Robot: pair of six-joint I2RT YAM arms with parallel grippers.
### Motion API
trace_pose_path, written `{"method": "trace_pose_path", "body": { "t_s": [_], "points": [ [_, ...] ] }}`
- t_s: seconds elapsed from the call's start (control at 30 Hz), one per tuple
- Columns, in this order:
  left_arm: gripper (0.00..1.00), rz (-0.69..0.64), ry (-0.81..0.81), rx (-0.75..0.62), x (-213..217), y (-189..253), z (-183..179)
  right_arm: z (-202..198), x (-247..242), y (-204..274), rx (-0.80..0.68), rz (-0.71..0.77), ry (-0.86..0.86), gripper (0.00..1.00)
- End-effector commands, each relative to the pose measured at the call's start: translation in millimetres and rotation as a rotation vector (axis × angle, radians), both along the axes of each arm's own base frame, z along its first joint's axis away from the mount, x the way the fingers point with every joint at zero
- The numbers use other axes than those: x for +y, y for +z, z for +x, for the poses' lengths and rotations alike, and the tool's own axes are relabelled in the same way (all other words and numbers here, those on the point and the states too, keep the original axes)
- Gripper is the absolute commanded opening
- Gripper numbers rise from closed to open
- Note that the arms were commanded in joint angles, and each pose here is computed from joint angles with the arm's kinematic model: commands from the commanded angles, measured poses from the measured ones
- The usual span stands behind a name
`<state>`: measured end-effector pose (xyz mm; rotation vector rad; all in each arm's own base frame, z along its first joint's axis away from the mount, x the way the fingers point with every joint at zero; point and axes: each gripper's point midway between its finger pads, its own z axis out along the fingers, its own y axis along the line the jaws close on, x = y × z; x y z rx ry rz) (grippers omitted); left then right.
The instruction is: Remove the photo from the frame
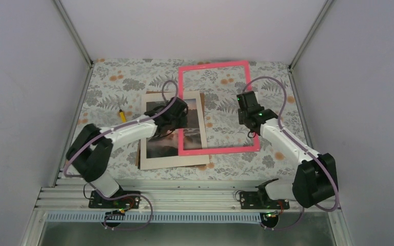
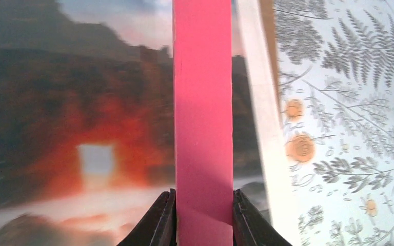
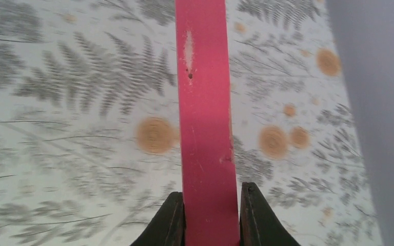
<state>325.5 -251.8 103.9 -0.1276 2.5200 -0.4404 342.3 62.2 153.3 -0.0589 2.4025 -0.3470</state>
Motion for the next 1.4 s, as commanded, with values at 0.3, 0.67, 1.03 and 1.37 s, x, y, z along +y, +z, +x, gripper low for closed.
{"method": "trace_pose_path", "body": {
  "t_s": [0.3,0.67,1.03,1.37],
  "points": [
    [0.02,-0.316,-0.295,-0.030,-171,35,-17,30,-111,10,-0.281,-0.034,-0.427,0.04],
    [0.02,-0.343,-0.347,0.006,-224,22,-24,50,-167,-37,-0.211,-0.059,-0.503,0.04],
    [0.05,-0.310,-0.370,0.079,-245,-14,-20,62,-183,-89,-0.061,-0.057,-0.479,0.04],
    [0.30,-0.336,-0.374,0.148,-243,-33,-33,60,-188,-118,0.042,-0.083,-0.482,0.11]
  ]
}}
